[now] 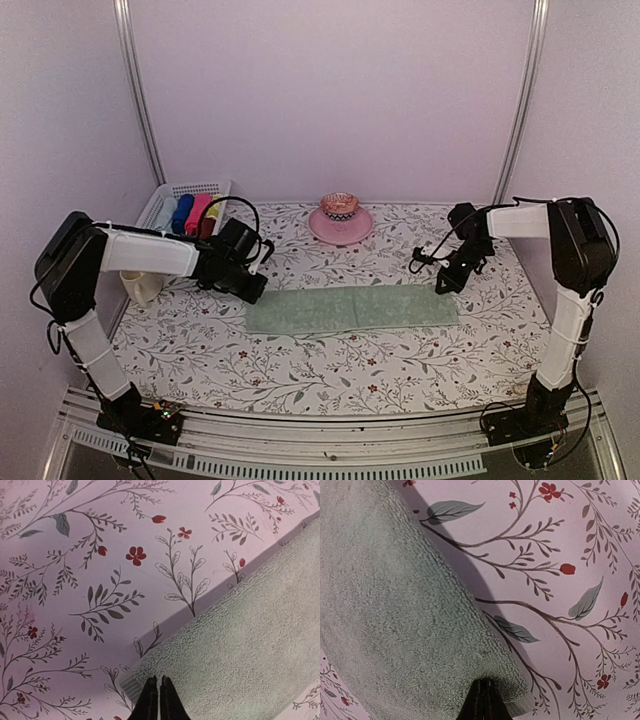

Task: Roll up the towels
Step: Smooth out the towel at the center of the board.

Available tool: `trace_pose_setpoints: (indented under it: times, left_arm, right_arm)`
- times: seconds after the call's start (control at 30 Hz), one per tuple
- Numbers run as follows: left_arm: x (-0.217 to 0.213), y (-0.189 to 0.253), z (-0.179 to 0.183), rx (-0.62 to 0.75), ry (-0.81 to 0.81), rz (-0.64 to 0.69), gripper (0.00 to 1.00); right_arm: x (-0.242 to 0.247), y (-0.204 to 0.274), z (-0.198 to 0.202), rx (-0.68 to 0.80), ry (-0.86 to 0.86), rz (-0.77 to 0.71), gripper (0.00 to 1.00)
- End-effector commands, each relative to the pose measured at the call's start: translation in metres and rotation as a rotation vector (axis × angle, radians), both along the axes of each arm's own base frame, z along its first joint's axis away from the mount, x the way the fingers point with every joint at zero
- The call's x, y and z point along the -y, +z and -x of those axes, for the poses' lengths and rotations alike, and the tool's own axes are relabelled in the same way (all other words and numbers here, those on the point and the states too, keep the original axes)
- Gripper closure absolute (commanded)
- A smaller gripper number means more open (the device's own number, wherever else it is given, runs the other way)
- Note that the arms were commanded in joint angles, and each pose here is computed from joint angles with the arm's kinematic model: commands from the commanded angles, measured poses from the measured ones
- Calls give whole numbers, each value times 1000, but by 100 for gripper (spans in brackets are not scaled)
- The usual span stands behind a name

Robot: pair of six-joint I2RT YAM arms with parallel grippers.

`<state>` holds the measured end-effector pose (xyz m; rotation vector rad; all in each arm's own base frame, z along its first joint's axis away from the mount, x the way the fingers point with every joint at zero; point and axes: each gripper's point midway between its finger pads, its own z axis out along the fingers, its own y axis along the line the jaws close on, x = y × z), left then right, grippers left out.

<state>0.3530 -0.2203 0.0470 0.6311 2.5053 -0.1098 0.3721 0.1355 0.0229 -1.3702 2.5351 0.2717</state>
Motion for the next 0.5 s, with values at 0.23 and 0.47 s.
trace_pose_setpoints:
  times: [0.23, 0.47]
  left_arm:
    - [2, -25, -1, -40, -9, -46, 98]
    - [-2, -34, 1, -52, -7, -89, 96]
  right_arm:
    - [23, -25, -43, 34, -128, 126, 94]
    - [26, -22, -53, 55, -157, 145, 83]
